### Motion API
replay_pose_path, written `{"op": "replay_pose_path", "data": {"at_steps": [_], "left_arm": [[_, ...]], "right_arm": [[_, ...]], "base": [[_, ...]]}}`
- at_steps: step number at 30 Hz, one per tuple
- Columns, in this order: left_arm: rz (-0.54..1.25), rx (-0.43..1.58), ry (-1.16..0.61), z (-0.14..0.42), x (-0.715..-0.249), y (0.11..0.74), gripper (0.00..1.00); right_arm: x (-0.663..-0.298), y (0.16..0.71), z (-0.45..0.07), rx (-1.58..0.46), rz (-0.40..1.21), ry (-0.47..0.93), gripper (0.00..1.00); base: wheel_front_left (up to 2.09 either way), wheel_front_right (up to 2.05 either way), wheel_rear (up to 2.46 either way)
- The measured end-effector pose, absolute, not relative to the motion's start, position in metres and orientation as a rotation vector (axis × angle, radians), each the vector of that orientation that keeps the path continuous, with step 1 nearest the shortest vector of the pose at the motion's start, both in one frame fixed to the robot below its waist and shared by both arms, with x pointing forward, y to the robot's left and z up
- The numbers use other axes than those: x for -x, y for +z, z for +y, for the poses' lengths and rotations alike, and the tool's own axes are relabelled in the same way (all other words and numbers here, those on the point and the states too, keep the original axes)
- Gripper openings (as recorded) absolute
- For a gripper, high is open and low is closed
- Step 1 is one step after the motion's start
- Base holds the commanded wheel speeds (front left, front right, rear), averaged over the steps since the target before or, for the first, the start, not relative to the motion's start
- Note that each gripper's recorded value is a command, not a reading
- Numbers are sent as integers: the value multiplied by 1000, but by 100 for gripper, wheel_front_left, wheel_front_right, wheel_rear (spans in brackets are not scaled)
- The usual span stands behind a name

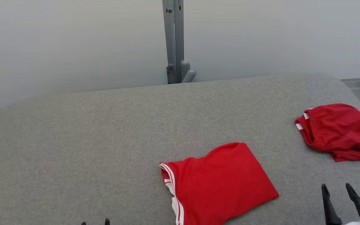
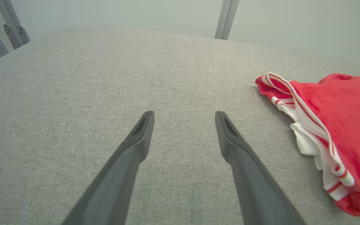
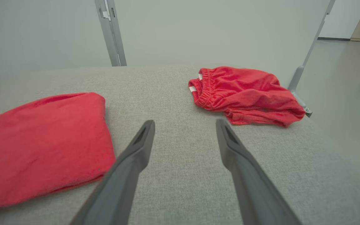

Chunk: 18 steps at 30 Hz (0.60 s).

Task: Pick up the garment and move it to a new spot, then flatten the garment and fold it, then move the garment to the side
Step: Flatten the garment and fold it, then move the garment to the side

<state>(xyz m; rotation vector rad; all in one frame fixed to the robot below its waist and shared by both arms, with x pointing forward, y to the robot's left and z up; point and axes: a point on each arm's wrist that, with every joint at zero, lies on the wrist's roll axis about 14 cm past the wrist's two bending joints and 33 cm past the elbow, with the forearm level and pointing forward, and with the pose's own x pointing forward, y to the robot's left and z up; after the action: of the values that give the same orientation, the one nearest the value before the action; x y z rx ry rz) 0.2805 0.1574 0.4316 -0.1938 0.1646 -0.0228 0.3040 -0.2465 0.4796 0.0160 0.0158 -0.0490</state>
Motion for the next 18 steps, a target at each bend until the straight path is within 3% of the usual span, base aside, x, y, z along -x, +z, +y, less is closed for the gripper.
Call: {"op": "replay_pose_path", "data": {"at_steps": [8,18], "left_arm": [[128,179,-8,165,-279,440,100],[91,177,11,174,-276,450,100]], "right_arm": [[-275,478,-279,27,11,-190,100],[-269,492,-283,45,-31,-229,100]], "base": [[0,0,0],[0,0,0]]}}
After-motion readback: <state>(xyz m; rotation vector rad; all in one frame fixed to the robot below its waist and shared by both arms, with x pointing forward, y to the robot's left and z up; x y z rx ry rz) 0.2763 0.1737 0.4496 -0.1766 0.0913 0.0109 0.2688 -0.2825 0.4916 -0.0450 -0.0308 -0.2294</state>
